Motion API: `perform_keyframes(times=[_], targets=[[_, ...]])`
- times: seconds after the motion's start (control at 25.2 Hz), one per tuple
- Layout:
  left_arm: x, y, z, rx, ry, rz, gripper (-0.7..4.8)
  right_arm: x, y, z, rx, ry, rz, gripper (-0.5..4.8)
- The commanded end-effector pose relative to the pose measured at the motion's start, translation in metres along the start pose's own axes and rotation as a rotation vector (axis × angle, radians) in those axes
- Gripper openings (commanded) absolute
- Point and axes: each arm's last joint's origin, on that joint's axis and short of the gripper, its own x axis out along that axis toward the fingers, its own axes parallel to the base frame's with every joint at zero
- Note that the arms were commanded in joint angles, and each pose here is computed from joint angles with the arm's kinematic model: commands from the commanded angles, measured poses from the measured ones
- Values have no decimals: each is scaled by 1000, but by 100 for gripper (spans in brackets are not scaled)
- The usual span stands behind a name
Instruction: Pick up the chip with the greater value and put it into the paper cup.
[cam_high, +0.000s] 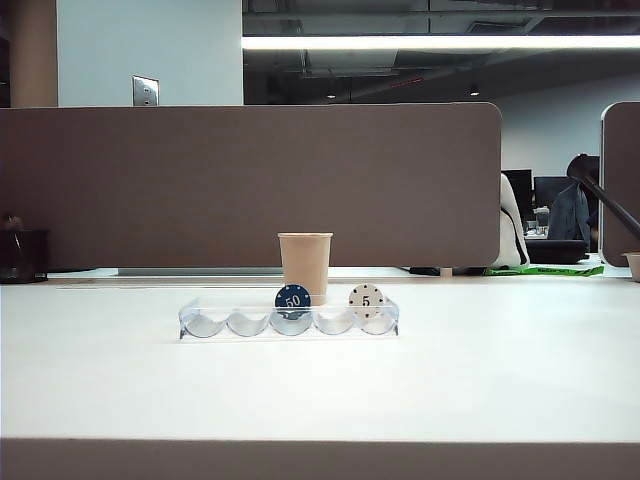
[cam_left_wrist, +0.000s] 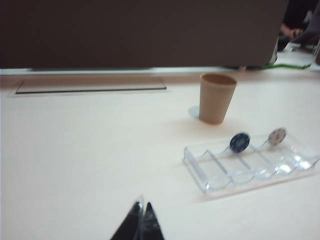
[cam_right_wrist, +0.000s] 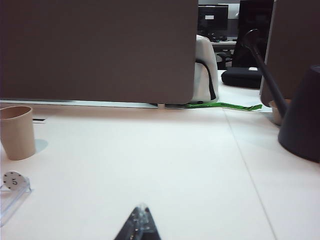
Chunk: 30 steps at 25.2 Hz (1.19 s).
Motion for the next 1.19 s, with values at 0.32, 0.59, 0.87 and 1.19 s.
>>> perform_keyframes(times=[0.32,0.59,0.87,1.19], targets=[[4,2,-14,92,11,43,-5,0,0,1,19,-18,15,-6],[3,11,-13,109,14,191,-5,0,0,2,16,-28,16,-5],[1,19,-9,67,-27,225,-5,0,1,3,16,-29,30,-5],[1,20,-4,16,-87,236,-5,0,1,8,-18,-84,22,-6]])
